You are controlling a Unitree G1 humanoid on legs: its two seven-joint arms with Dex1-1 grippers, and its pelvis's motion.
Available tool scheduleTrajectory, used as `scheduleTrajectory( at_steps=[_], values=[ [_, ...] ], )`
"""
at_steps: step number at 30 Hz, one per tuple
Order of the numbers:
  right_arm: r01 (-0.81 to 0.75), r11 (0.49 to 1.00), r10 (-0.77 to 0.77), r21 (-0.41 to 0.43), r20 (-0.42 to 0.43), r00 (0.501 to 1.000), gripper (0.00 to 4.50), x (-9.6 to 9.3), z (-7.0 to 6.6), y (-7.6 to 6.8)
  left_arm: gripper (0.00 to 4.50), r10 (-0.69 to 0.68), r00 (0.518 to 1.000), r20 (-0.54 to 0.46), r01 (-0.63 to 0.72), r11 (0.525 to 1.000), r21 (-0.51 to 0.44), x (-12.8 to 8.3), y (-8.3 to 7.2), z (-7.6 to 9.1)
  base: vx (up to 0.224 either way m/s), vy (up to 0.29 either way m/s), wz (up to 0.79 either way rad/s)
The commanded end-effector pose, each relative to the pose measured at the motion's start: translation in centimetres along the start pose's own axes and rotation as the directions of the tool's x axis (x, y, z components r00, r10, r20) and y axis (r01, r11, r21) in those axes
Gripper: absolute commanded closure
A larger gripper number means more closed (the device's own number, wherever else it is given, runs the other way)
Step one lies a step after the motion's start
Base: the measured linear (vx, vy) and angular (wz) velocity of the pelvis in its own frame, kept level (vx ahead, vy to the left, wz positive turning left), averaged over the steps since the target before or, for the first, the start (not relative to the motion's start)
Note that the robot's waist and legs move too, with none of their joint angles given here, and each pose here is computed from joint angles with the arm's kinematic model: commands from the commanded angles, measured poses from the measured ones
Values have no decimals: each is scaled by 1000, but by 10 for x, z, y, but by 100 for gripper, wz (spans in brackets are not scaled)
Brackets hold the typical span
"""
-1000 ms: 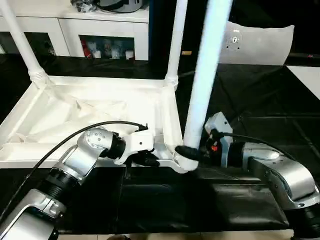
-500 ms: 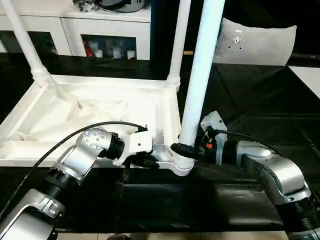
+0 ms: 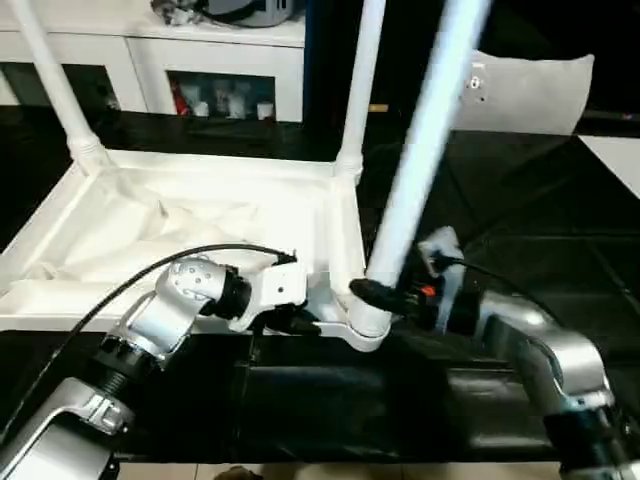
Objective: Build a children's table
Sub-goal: Insert table leg to table base
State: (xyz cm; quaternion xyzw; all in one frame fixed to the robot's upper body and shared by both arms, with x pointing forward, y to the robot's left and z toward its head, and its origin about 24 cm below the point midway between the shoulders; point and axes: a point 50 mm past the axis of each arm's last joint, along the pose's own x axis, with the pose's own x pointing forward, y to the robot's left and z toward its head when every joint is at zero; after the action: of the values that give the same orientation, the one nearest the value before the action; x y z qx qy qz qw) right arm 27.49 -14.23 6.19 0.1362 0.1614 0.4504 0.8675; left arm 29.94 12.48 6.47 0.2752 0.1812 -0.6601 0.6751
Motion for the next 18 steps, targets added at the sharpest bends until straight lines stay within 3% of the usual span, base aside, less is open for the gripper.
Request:
scheduleTrajectory(
  at_steps=[1,5,9,18],
  values=[
    [85,995,-82,55,-62,995,259,-10,-23,-8,450,0,999,33,0,1000,9,-2,2,4,0,0,0],
    [112,991,-110,77,-22,994,259,-14,-38,-2,450,10,999,42,-10,1000,-3,-1,3,4,0,0,0],
    [133,989,-133,65,-12,991,259,-17,-44,1,450,14,999,40,-14,1000,-4,-1,4,4,0,0,0],
    [76,975,-118,-208,-201,972,259,-18,-55,4,450,10,1000,12,-10,1000,12,-3,5,1,0,0,0]
  ],
)
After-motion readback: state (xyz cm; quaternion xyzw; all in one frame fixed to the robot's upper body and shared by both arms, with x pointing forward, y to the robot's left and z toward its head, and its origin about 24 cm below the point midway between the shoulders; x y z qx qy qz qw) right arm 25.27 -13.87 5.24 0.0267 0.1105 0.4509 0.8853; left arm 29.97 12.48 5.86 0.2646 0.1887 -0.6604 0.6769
